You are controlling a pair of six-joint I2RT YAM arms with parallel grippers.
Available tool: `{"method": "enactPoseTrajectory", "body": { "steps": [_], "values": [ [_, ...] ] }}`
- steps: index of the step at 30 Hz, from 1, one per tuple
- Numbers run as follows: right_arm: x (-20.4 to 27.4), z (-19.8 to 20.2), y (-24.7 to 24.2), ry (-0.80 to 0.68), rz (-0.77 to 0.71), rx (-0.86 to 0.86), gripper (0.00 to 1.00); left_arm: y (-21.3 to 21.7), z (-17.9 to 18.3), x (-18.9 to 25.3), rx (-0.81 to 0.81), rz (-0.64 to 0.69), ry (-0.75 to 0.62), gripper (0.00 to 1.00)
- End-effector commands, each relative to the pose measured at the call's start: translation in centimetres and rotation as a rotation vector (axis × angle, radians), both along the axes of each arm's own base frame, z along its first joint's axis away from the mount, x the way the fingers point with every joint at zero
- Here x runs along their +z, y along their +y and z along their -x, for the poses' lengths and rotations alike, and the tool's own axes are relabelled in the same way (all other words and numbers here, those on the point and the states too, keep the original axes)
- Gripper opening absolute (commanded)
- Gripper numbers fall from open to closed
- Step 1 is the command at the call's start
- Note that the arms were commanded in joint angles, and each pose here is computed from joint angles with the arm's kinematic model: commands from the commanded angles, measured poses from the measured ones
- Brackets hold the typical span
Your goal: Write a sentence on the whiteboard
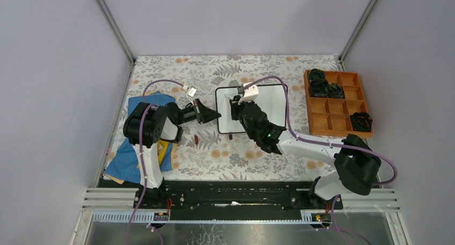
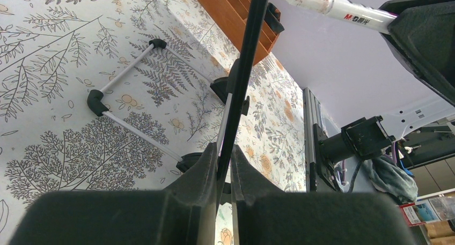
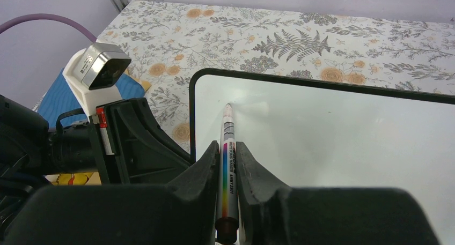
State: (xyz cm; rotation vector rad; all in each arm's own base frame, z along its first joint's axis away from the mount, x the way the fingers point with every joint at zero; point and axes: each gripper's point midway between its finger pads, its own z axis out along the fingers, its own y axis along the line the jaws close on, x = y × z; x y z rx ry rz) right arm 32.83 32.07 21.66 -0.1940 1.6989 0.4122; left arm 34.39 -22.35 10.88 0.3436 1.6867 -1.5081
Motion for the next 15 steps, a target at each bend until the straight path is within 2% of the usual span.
{"method": "enactPoseTrajectory", "body": {
  "steps": [1, 15],
  "values": [
    [0.8, 0.0, -0.4, -0.015, -0.037, -0.033, 0.0, -0.1, -0.2, 1.3, 0.02, 0.014, -0.072, 0.0],
    [-2.2, 1.5, -1.3, 0.056, -0.008, -0.006, 0.0, 0.0, -0.3, 1.3, 0.022, 0.014, -0.073, 0.0]
  ]
}}
